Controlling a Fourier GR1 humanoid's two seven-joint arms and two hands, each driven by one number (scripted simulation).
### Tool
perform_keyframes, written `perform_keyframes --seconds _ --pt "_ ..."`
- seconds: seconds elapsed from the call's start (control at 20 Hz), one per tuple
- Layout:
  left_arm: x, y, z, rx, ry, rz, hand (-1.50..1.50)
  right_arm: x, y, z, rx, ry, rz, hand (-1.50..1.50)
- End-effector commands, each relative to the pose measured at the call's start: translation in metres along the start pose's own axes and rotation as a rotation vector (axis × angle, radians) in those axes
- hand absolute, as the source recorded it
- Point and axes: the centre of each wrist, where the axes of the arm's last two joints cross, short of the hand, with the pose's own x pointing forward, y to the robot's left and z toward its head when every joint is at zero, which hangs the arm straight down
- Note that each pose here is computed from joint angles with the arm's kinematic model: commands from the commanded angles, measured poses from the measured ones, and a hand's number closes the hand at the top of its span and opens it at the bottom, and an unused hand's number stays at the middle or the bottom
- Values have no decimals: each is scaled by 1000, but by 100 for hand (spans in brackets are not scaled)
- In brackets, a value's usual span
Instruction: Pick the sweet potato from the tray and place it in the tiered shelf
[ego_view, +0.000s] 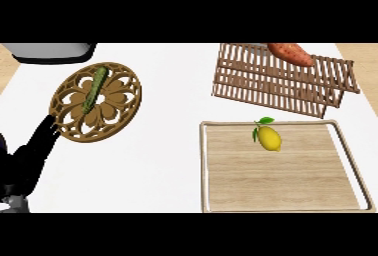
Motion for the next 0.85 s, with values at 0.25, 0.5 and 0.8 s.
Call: perform_keyframes --seconds 0.25,0.5,0.8 --pt "-6 27 22 23 3 -18 0 3 -143 52 -141 28 -50 -150" --pt "-7 5 13 28 2 17 0 -6 -234 85 -118 67 8 -150" --pt "-3 8 1 29 -3 -1 0 -14 -315 126 -129 55 12 -150"
